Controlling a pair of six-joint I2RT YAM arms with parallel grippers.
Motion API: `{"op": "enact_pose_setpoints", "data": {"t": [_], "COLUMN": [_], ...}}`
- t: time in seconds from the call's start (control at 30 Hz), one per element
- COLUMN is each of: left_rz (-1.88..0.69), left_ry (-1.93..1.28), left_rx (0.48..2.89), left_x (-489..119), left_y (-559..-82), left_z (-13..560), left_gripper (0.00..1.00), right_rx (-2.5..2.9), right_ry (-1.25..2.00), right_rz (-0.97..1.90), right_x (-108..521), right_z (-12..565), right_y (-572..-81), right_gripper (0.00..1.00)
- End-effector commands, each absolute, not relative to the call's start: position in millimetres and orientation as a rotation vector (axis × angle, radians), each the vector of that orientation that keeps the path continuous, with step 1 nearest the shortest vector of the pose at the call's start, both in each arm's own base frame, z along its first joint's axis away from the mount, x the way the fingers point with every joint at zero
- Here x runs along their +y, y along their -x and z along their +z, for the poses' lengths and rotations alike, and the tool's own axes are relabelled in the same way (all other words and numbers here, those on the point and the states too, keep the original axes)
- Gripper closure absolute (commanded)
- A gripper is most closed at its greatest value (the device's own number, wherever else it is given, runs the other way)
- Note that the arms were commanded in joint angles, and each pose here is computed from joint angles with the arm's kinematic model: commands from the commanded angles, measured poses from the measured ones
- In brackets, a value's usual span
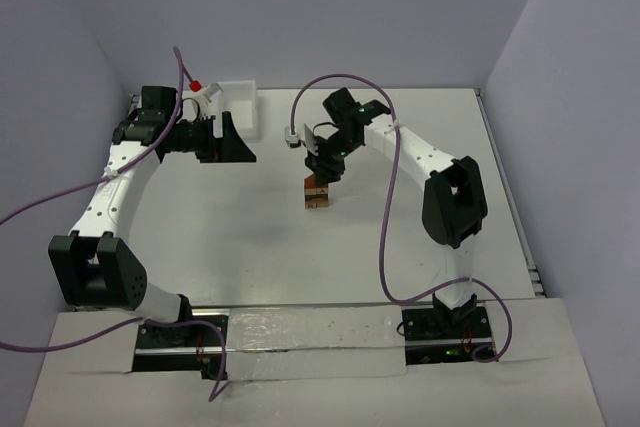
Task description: Build the wood block tower
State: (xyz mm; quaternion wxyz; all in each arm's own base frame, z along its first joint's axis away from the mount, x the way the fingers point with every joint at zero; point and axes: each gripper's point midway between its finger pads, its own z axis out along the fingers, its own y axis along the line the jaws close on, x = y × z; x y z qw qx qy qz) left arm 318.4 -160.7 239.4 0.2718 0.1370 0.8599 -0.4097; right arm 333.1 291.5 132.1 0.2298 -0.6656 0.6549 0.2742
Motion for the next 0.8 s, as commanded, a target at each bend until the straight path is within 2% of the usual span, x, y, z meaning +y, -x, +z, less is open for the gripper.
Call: {"op": "enact_pose_setpoints", "data": {"t": [0.0, 0.1, 0.2, 0.3, 0.33, 0.53, 0.77], "left_rz": [-1.114, -1.115, -1.114, -1.114, -1.114, -1.107, -1.053], "left_ry": [-0.416, -0.417, -0.416, -0.419, -0.420, -0.433, -0.468], "left_rx": [2.246, 2.245, 2.246, 2.246, 2.247, 2.236, 2.149], "left_x": [-162, -163, -163, -163, -162, -162, -153], "left_y": [-324, -324, -324, -324, -324, -323, -327], "left_z": [251, 251, 251, 251, 250, 254, 275], "left_gripper": [0.01, 0.01, 0.01, 0.01, 0.01, 0.01, 0.01], "right_rx": [1.727, 1.726, 1.722, 1.714, 1.716, 1.697, 1.607], "right_ry": [1.818, 1.819, 1.813, 1.801, 1.797, 1.769, 1.626], "right_rz": [0.713, 0.714, 0.719, 0.717, 0.715, 0.708, 0.688], "right_x": [290, 290, 290, 292, 293, 296, 297], "right_z": [156, 156, 158, 163, 164, 181, 256], "right_y": [-334, -334, -333, -333, -334, -333, -327], "right_gripper": [0.55, 0.46, 0.32, 0.05, 0.01, 0.00, 0.00]}}
